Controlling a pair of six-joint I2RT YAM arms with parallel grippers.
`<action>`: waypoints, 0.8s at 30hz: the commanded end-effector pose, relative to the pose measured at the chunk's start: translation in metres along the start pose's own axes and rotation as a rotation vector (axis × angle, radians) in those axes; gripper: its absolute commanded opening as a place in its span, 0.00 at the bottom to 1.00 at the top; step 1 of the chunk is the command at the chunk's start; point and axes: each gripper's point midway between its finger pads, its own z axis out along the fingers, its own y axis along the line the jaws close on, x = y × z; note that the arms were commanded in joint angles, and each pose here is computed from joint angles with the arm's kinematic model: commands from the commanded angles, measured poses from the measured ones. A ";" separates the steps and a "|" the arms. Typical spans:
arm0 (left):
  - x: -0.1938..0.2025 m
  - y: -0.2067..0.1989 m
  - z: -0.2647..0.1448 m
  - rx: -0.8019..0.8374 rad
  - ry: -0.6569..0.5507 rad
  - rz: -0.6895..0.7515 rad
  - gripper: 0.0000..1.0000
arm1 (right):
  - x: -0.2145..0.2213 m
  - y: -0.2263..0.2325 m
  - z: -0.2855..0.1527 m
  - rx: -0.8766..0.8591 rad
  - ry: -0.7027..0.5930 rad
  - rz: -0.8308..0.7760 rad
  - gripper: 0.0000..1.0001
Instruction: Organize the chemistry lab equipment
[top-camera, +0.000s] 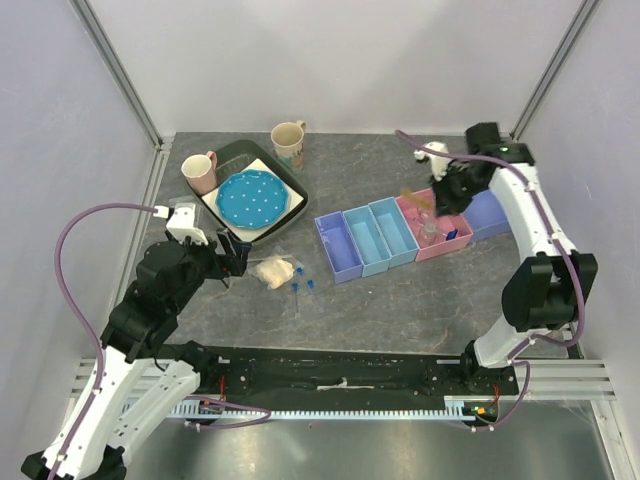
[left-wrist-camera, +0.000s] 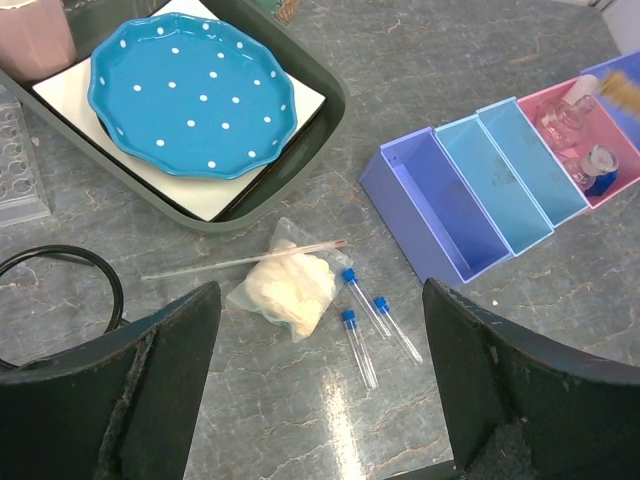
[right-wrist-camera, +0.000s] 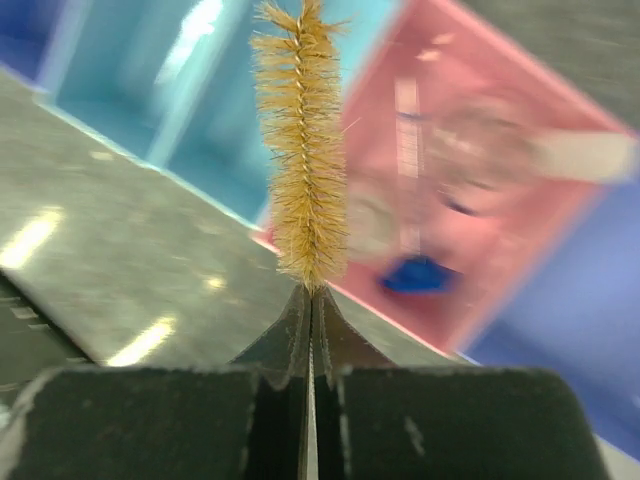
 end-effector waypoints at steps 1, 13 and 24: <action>-0.014 -0.010 -0.013 0.041 -0.041 -0.057 0.88 | -0.018 0.081 0.029 -0.308 -0.037 0.354 0.00; -0.006 -0.002 -0.028 0.023 -0.046 -0.102 0.89 | -0.035 0.091 0.088 -0.331 0.059 0.691 0.02; -0.005 -0.002 -0.027 0.020 -0.035 -0.097 0.91 | -0.023 0.077 0.103 -0.231 0.089 0.713 0.05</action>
